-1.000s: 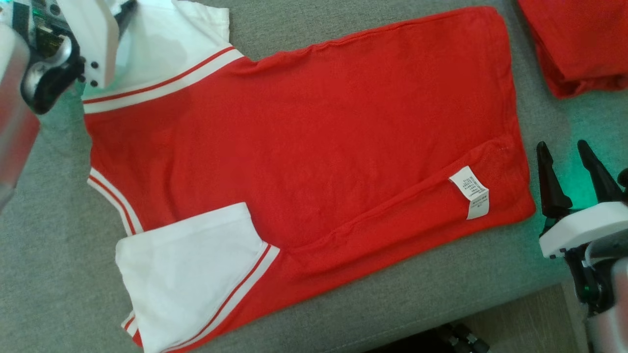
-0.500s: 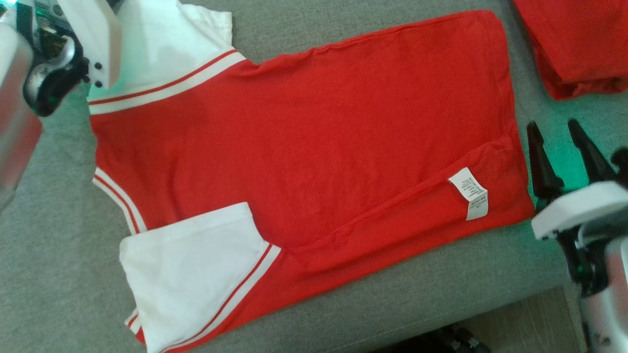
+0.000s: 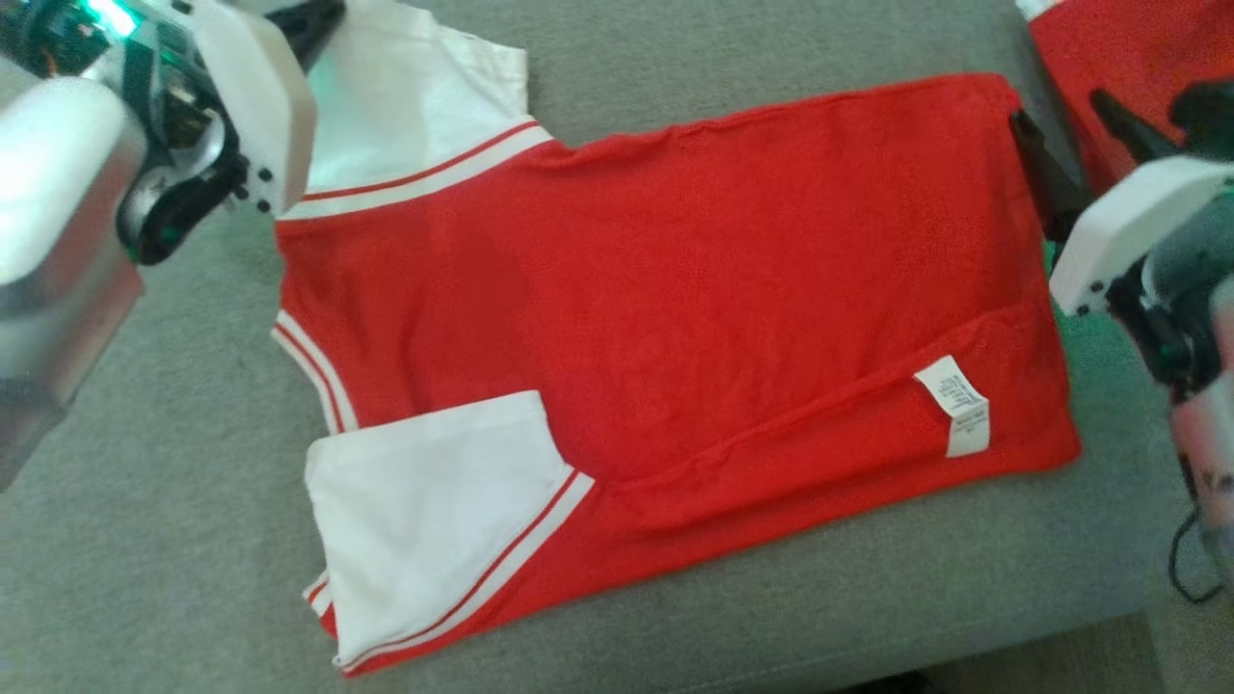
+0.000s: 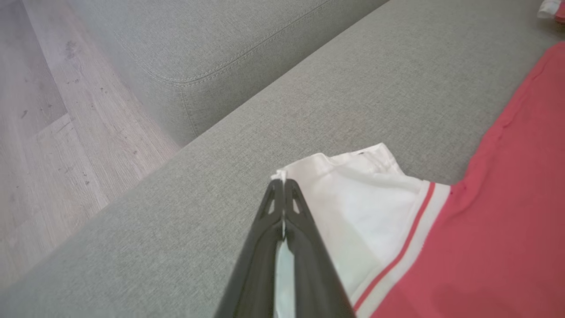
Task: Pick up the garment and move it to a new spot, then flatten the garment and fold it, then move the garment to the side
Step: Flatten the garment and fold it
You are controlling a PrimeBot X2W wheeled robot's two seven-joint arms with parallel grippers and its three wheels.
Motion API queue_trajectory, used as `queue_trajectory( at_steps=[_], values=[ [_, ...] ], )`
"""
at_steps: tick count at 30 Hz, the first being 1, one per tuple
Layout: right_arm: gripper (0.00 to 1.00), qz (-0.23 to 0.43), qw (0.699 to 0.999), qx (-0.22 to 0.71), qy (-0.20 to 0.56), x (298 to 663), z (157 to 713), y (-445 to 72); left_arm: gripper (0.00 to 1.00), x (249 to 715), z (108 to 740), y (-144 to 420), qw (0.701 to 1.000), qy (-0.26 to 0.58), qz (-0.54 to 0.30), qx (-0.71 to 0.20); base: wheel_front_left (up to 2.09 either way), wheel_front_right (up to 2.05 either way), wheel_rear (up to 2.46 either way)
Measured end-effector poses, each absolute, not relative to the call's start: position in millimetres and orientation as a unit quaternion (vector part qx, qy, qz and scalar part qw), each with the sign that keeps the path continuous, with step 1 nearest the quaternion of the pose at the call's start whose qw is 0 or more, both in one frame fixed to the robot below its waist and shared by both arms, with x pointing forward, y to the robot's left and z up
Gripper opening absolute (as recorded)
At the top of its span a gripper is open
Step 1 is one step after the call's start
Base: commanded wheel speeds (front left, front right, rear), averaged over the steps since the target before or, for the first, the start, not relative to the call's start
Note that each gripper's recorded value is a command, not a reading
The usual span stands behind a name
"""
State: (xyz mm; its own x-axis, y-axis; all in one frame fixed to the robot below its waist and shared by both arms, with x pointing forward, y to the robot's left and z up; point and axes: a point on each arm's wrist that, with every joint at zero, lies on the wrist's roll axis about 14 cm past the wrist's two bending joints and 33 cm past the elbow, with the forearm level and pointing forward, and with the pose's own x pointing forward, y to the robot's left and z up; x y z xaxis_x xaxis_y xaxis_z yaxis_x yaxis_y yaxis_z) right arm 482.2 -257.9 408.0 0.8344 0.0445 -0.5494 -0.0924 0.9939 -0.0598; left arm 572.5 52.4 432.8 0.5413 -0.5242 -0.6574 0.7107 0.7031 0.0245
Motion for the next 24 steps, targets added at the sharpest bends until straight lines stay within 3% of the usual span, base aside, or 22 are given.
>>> queue_trajectory(
  at_steps=[12,15,20,24],
  values=[
    [1.0,0.043,0.935,-0.09,0.34,506.6,382.7,-256.5,0.0,554.6,447.3,69.4,0.865,0.31,-0.359,0.165,0.0,0.0,0.0],
    [0.84,0.048,0.931,-0.098,0.347,510.1,379.1,-253.5,0.0,553.8,450.3,70.8,0.865,0.306,-0.361,0.167,0.0,0.0,0.0],
    [0.44,0.059,0.924,-0.116,0.359,516.1,372.8,-246.6,0.0,548.0,446.4,74.4,0.862,0.312,-0.362,0.168,0.0,0.0,0.0],
    [0.34,0.058,0.917,-0.124,0.374,518.2,367.9,-247.3,0.0,547.6,448.8,78.6,0.864,0.31,-0.358,0.17,0.0,0.0,0.0]
  ],
)
